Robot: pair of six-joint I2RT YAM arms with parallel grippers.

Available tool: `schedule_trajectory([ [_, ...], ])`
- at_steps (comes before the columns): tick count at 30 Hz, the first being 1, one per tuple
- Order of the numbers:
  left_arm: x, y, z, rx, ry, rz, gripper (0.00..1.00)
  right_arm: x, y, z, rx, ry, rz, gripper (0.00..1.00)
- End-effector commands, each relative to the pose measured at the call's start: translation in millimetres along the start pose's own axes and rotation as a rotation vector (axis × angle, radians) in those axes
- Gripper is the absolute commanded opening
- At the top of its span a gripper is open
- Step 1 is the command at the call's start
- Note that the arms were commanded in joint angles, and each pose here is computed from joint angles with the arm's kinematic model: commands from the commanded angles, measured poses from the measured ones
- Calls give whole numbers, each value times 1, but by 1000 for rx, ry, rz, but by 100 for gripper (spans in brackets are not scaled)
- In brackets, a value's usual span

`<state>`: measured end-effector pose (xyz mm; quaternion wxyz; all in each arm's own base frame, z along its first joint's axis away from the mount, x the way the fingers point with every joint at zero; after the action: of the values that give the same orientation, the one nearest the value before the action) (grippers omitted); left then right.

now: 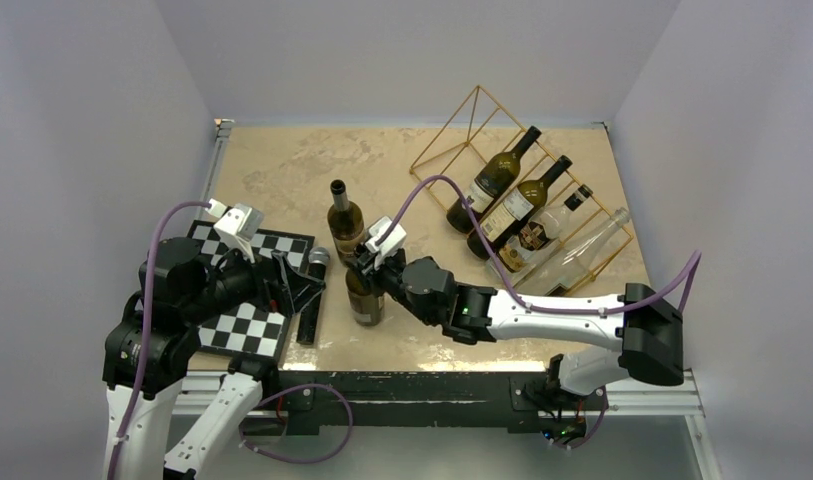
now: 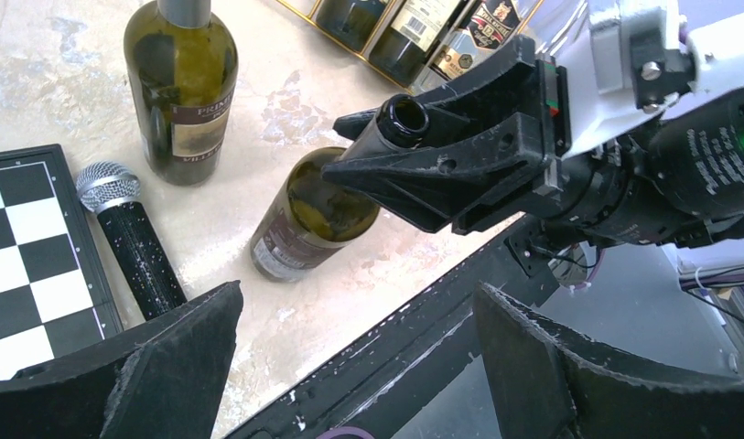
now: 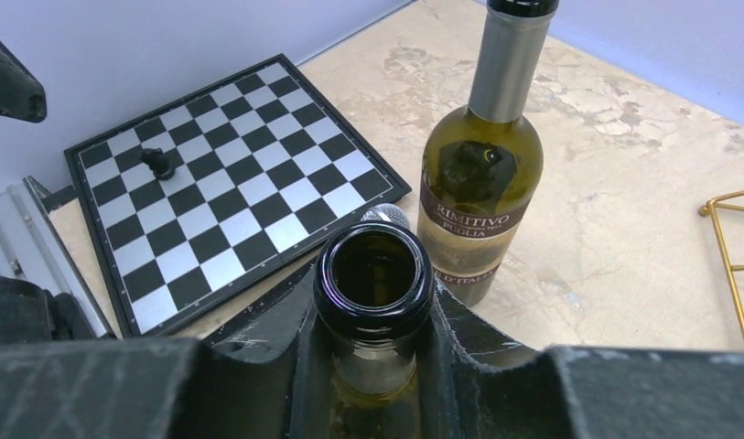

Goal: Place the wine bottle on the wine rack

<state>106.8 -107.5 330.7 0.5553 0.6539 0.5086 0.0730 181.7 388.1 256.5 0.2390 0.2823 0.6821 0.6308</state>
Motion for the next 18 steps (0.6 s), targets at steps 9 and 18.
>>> schedule_trajectory([
  [9, 5, 2, 1, -4, 25, 21, 99, -5, 52, -7, -104, -128, -28, 0],
  [18, 2, 3, -3, -25, 18, 32, 99, -52, 146, -42, -259, -266, -78, 0],
])
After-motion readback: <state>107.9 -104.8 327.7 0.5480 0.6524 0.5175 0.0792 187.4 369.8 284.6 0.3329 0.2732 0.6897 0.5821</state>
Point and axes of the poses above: each gripper's point midway between its finger pads, its own z axis out along the fingers, its own x axis along the line the jaws close on, y = z × x, the point moved 3 cm from there along -z, back along the fingers, and after that the axes turned 2 degrees about -z, right-handed, at the moved point
